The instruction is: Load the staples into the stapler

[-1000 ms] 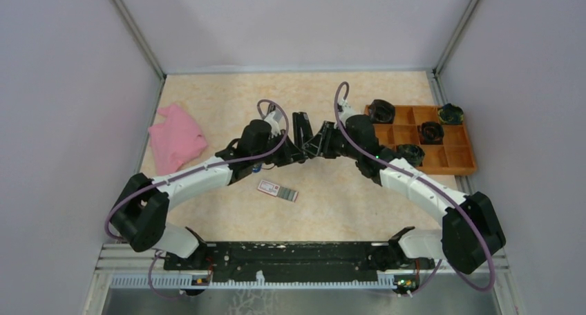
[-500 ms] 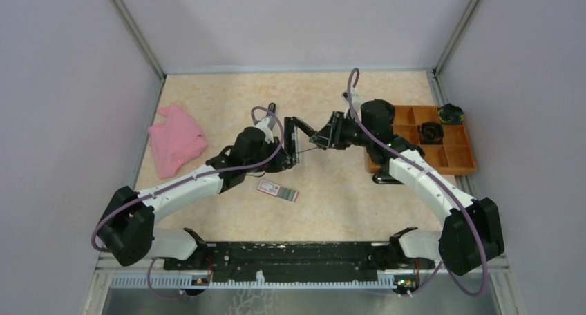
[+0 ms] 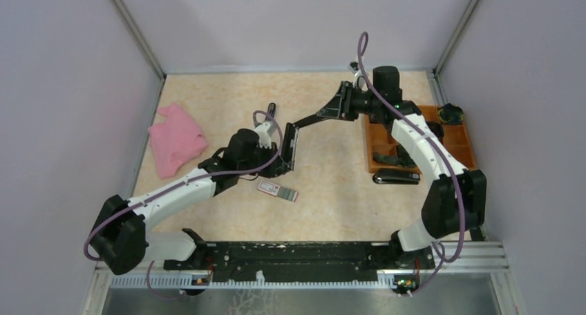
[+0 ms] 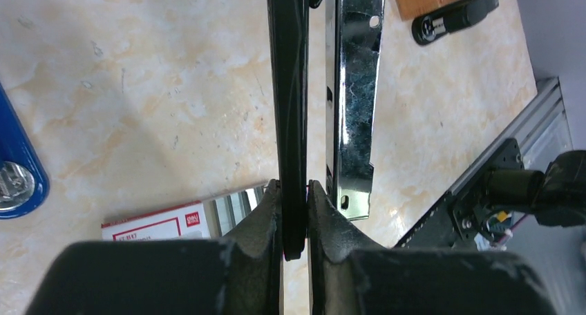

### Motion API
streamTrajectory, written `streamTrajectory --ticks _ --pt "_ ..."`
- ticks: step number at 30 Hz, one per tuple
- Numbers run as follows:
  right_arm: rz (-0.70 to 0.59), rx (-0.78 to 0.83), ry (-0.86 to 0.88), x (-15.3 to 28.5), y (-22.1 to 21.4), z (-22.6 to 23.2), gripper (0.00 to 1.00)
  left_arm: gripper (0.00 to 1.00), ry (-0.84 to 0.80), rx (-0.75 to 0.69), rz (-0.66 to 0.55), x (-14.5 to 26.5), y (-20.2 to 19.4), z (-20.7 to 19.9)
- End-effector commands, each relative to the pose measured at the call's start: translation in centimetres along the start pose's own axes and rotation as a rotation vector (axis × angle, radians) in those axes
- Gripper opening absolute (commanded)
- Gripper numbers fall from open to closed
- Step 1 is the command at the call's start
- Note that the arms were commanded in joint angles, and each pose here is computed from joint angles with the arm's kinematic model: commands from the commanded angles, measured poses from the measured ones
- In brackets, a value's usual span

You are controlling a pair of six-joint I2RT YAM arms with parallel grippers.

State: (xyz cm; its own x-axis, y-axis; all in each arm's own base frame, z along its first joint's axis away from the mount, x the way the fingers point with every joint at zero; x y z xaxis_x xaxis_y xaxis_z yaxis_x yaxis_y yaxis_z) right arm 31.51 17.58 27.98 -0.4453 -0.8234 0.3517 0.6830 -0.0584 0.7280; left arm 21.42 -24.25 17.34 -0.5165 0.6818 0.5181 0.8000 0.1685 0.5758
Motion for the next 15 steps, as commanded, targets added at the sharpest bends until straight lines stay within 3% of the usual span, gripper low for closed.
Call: streamTrajectory --ticks 1,15 --pt "-0.11 0.141 -0.089 -0.3 4.6 -2.9 0.0 0.0 -0.217 -0.108 0.076 1.6 -0.9 -3.3" --pt "0.012 -0.02 -0.053 -5.5 2.4 -7.5 0.0 0.0 -0.569 -0.221 0.143 2.9 -2.5 -8.6"
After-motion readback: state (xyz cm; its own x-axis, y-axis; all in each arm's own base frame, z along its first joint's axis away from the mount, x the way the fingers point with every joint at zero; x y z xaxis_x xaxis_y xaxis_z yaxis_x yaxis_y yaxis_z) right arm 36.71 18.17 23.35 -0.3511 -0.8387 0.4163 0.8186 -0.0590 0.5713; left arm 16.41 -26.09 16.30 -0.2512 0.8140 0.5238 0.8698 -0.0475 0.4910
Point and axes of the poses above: each gripper's point midway between its finger pads, its own x axis back along the fingers, its own z axis along the line the jaws close on, y = z × x, the point moved 6 cm from there along x, back along the fingers, and after that the axes turned 11 degrees about x, right-handed, at the moved point
